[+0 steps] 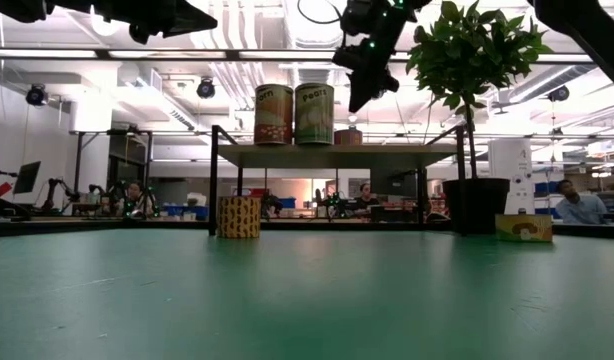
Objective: Pick and place cans onto a shelf
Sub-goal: Adjust the small canned corn on the shelf
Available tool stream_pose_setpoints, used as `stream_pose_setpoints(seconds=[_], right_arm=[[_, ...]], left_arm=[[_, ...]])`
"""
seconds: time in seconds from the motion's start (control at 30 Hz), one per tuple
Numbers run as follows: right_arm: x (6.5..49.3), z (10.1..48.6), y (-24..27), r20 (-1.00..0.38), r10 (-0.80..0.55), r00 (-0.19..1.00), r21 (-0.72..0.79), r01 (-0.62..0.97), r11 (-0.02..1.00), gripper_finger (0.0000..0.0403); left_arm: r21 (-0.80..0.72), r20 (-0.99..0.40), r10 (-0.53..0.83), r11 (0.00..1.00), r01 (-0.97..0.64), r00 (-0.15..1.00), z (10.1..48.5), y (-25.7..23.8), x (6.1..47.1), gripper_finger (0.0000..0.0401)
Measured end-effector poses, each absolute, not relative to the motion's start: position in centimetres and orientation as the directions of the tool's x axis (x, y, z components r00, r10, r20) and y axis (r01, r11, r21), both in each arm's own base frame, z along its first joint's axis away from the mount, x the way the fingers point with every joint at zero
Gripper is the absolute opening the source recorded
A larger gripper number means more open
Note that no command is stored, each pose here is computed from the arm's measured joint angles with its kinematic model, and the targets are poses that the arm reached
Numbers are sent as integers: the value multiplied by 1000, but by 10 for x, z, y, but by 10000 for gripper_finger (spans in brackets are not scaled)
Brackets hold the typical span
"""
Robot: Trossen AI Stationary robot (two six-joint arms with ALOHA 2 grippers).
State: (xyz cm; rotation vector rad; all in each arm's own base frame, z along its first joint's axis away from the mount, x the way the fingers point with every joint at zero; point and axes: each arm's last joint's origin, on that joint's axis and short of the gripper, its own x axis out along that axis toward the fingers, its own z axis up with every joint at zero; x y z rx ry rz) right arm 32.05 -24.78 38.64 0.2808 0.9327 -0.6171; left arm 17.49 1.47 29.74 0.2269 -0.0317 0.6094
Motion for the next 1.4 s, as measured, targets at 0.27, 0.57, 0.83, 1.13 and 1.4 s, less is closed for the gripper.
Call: stream_pose_setpoints(seconds=[0.27,0.57,0.83,1.13,1.4], right_arm=[[328,365,-252,-833,-357,424,-43,593,804,12],[332,344,-255,-852,-339,399,-41,595,802,12],[332,339,-254,-861,-329,388,-41,591,806,12],[327,342,-244,-887,-296,355,-40,580,814,12],[331,341,-225,-917,-252,308,-50,540,840,12]], left_arm=[[202,96,564,796,-571,820,297,15,175,0],[202,96,564,796,-571,820,297,15,175,0],[209,96,564,794,-571,820,297,15,175,0],[209,98,564,794,-571,820,298,15,175,0],[208,99,564,794,-571,820,299,15,175,0]])
